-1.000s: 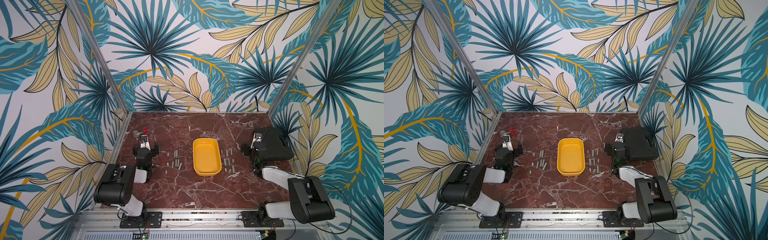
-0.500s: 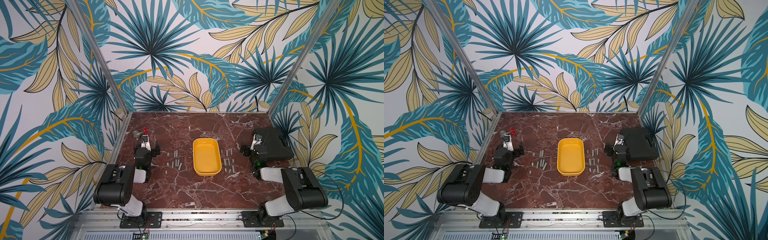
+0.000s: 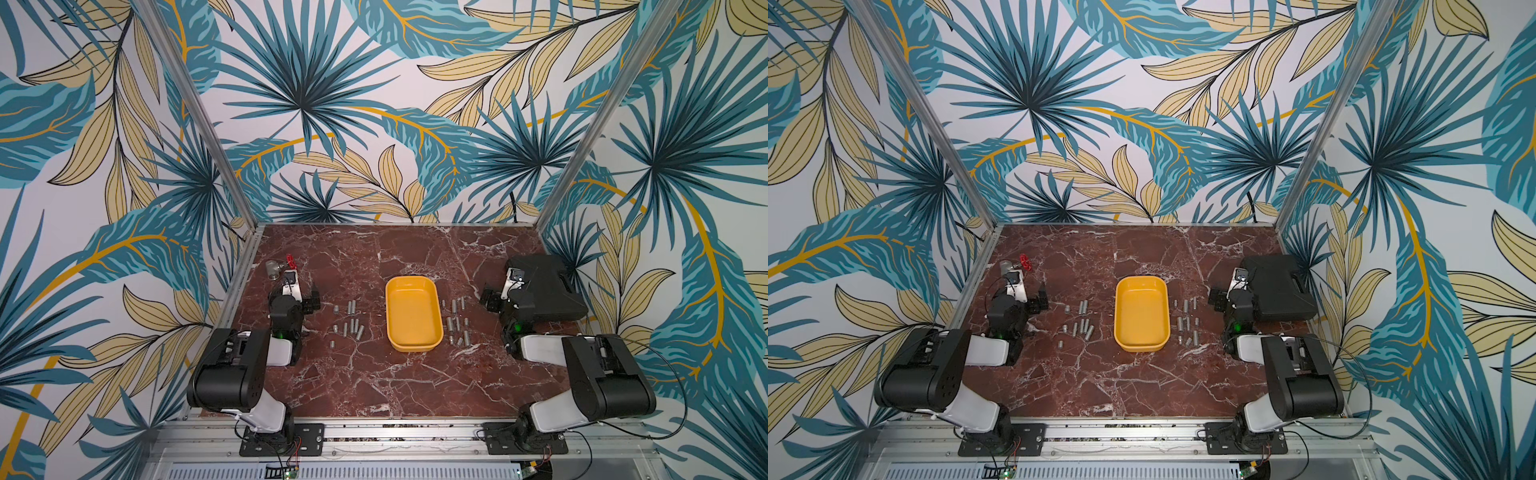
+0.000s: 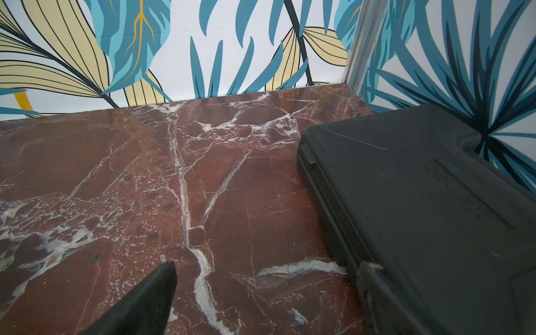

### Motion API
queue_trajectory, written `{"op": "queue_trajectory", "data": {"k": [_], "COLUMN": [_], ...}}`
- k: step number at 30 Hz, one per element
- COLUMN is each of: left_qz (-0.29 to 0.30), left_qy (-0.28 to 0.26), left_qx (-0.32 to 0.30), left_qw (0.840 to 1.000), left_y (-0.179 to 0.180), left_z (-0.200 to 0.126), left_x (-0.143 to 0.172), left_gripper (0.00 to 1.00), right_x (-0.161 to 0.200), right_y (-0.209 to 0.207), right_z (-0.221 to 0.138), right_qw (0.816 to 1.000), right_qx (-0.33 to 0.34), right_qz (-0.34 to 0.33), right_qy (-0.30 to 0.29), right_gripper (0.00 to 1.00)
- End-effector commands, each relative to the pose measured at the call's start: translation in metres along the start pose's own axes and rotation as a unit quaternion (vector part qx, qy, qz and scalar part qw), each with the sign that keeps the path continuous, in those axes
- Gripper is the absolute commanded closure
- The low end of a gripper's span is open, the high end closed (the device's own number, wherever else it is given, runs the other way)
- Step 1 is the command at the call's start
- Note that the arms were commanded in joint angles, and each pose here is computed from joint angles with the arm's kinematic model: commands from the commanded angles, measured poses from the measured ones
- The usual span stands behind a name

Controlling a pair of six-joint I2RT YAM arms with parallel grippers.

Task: Take out the socket from the storage box
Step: Reset both arms

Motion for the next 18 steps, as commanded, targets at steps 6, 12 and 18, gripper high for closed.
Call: {"op": "queue_trajectory", "data": {"k": [6, 12, 18], "left_qz": [-0.003, -0.003, -0.004], "left_qy": [-0.009, -0.009, -0.008], "left_qx": [-0.002, -0.002, 0.000], "left_qw": [1.000, 1.000, 1.000], "left_y": [0.0026, 0.0026, 0.0027], "left_z": [0.0052, 0.0052, 0.0057], "left_x": [-0.0078, -0.0078, -0.0081], "left_gripper": [0.00, 0.00, 0.00], "right_x": [-0.0032, -0.0032, -0.0032], "right_y": [0.0005, 0.0005, 0.0005], "right_z": [-0.0026, -0.0026, -0.0026], "right_qw": [1.000, 1.000, 1.000], "right_qx": [-0.005, -0.005, -0.005], "right_qz": [-0.002, -0.001, -0.002], "right_qy": [-0.010, -0.010, -0.010], "right_gripper": [0.00, 0.00, 0.00]}}
Point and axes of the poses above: each gripper's point midway between its finger pads, its own z axis out along the fingers, its own y axis along the line the jaws close on, x = y × z, the point moved 4 cm from there along -z, back along the fingers, and after that the axes turned 10 degrees about z, right-handed, at the moved point
